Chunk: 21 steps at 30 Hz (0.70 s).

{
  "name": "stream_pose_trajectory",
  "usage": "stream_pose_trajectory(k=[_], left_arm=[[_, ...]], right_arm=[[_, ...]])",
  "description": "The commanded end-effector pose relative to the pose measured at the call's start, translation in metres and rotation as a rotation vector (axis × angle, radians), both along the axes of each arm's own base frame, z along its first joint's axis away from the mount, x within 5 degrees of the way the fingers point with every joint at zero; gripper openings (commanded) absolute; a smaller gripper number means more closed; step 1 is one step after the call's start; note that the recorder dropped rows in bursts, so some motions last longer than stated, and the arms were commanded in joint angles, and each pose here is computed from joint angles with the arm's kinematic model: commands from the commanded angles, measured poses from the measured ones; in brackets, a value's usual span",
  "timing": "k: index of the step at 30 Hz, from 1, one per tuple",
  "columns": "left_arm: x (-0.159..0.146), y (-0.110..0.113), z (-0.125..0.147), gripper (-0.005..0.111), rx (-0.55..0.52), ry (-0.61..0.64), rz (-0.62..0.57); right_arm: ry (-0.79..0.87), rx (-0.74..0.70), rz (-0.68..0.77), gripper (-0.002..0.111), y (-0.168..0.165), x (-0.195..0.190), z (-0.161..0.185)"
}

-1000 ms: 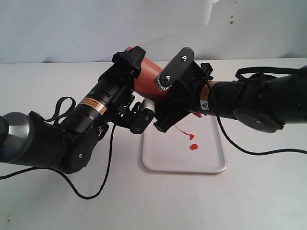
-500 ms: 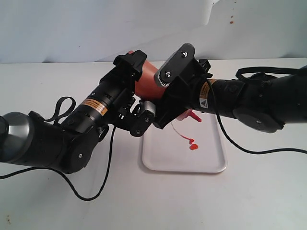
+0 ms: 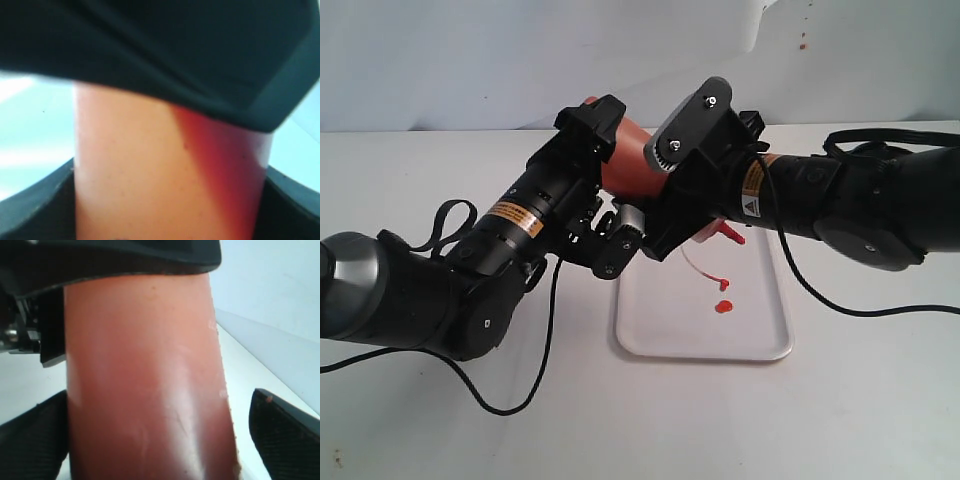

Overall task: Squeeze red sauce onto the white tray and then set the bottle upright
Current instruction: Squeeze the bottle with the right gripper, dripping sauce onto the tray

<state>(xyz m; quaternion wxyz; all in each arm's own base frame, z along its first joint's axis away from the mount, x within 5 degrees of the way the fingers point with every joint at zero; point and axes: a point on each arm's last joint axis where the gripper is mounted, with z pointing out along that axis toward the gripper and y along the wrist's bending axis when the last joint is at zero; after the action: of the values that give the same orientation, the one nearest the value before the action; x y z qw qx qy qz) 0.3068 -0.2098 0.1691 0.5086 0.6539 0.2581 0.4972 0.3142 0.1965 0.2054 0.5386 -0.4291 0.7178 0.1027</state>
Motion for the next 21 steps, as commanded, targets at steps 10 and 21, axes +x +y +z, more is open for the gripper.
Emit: stream_pose_trajectory(k=[10,21], left_arm=[[0.0009,-0.0008,0.0088,0.000,-0.047,-0.029,0.014],[0.0009,-0.0008,0.0088,0.000,-0.047,-0.029,0.014]], right_arm=[[-0.040,0.049,0.011,0.000,0.0022,-0.0006,0.0123],[-0.005,0.063,-0.038,0.000,-0.0010,0.0013,0.0108]])
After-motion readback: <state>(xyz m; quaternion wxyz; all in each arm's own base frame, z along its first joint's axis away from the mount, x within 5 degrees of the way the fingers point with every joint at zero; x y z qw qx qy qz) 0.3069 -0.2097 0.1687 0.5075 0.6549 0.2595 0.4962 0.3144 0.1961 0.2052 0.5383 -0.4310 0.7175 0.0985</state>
